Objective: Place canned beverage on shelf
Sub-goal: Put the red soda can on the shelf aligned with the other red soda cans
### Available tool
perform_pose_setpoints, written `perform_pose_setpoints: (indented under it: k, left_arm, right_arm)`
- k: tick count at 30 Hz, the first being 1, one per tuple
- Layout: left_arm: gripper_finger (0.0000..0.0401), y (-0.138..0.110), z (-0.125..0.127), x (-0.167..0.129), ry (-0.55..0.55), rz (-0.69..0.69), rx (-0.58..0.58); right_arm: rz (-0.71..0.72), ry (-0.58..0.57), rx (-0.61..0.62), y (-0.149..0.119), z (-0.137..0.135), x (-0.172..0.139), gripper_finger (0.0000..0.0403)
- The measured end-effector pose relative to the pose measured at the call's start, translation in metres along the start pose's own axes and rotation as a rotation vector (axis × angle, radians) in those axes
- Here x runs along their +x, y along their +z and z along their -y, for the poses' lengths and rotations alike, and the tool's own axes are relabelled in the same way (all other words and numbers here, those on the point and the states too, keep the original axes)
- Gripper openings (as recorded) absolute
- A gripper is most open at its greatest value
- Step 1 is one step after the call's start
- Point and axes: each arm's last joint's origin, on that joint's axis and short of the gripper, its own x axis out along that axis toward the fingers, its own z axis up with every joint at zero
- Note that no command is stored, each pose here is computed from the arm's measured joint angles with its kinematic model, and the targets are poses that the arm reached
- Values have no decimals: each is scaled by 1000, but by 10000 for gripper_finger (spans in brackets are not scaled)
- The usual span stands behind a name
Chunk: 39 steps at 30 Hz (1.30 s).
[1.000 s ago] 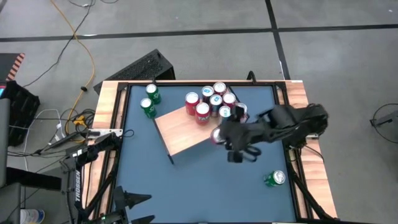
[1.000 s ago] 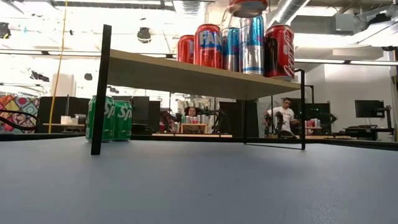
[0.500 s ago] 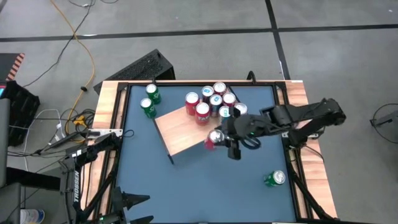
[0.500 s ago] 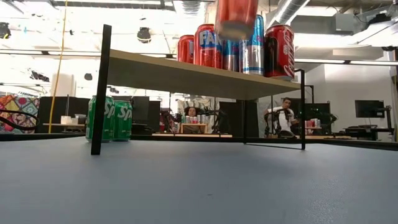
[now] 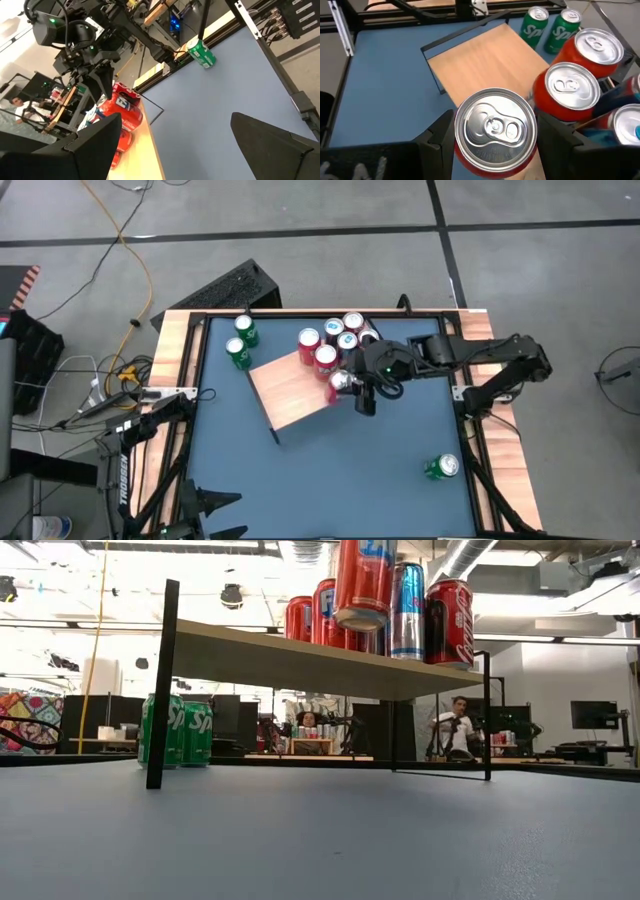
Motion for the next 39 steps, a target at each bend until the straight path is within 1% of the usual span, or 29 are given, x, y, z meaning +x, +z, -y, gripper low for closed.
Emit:
perform_pose_setpoints:
  k: [3,6,14,17,20,25,33,39]
  left_arm:
    - [361,0,0,0,0,0,0]
    - [361,0,0,0,0,0,0]
    - [361,0,0,0,0,0,0]
    - [361,0,0,0,0,0,0]
    - [361,0,0,0,0,0,0]
    - [361,0,0,0,0,0,0]
    - [361,0,0,0,0,0,-2]
    - [361,0,0,0,0,0,-2]
  right_arm:
    - [-10,-6,5,0,3,1,203]
    - [-15,14,4,0,5,1,203]
    - [-47,-9,10,-3,12,3,203]
    - [-47,-8,-7,-4,9,18,203]
    - [-89,0,-26,-9,7,31,203]
    - [-119,-2,-37,-10,7,40,207]
    - [-113,-2,-42,-11,8,34,231]
    - [-131,-48,-44,-13,11,33,234]
